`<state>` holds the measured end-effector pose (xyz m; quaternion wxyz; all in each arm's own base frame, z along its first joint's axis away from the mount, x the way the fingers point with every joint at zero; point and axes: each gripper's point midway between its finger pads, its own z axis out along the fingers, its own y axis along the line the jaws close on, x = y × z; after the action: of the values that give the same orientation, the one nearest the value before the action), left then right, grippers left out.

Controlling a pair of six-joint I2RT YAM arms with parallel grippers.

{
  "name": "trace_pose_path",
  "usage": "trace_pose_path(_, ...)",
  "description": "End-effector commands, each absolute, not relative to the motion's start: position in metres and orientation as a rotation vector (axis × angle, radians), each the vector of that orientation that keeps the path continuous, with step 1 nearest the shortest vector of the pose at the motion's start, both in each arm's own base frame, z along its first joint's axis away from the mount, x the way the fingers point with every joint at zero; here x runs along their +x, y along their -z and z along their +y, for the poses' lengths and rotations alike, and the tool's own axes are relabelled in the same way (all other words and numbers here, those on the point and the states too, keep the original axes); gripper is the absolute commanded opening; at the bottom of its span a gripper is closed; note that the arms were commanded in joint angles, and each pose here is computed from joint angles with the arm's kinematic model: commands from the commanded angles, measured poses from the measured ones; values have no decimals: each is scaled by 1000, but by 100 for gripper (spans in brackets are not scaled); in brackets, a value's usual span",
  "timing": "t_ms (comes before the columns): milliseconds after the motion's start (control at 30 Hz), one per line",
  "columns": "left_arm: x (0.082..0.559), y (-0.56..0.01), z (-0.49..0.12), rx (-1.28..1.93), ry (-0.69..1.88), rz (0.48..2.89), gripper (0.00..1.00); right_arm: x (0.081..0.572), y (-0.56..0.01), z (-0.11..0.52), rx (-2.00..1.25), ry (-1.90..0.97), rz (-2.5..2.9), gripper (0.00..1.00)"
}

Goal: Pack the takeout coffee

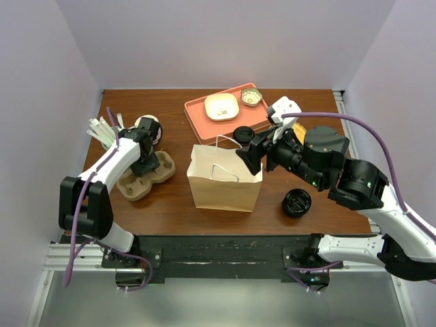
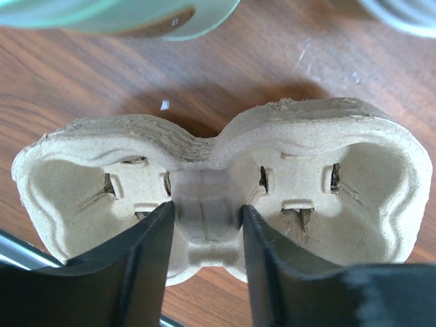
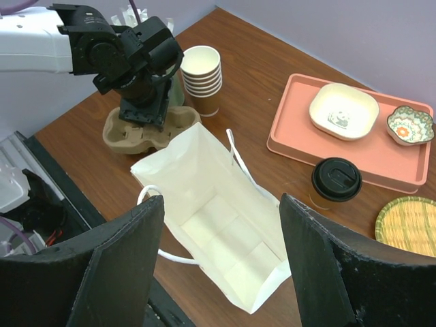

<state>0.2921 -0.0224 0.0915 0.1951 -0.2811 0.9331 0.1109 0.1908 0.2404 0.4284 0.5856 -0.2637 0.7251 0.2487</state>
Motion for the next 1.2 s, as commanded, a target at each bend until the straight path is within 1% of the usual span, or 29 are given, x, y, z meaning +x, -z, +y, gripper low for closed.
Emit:
trace_pose_path(0, 295, -92, -25, -788, -285, 2608, 55, 188, -445, 241, -582, -629, 1637, 72)
trace_pose_path(33, 295, -90, -24, -784, -290, 2614, 54, 188, -445, 241, -580, -633, 1635, 72)
trace_pose_path(67, 295, -89, -25, -780, -285, 2618, 50, 188, -446, 240, -578, -632, 1634, 72)
trace_pose_path(100, 295, -89, -25, -780, -279, 2614, 35, 188, -446, 241, -580, -635, 1634, 72)
trace_pose_path(133, 296, -90, -25, -780, -275, 2608, 29, 188, -445, 241, -582, -630, 1634, 72)
trace_pose_path(200, 299, -93, -28, -776, -241, 2590, 22, 188, -446, 240, -583, -627, 1635, 72)
trace_pose_path(267, 299, -94, -29, -775, -232, 2589, 26, 188, -447, 239, -580, -625, 1634, 72)
trace_pose_path(300, 298, -93, -27, -776, -243, 2592, 37, 188, -447, 239, -580, -628, 1635, 72)
trace_pose_path(400, 296, -93, -25, -774, -277, 2607, 53, 187, -445, 239, -578, -630, 1639, 72)
trace_pose_path(500, 293, -95, -21, -776, -303, 2605, 58, 186, -445, 238, -573, -634, 1638, 72)
trace_pose_path(633, 292, -92, -21, -778, -302, 2601, 60, 187, -445, 238, -570, -634, 1639, 72)
trace_pose_path(733, 292, -88, -22, -782, -304, 2613, 58, 187, -446, 240, -570, -639, 1636, 72)
trace_pose_path(933, 295, -84, -21, -772, -321, 2620, 50, 188, -443, 241, -569, -636, 1646, 72)
trace_pose_path(967, 295, -84, -21, -770, -320, 2616, 45, 187, -443, 241, -570, -640, 1648, 72)
trace_pose_path(1033, 295, -86, -20, -770, -324, 2610, 41, 188, -442, 241, -567, -637, 1648, 72)
trace_pose_path(1067, 296, -88, -20, -772, -319, 2603, 34, 188, -442, 241, -570, -635, 1650, 72)
trace_pose_path(1167, 297, -95, -19, -769, -317, 2589, 21, 189, -442, 241, -566, -634, 1648, 72)
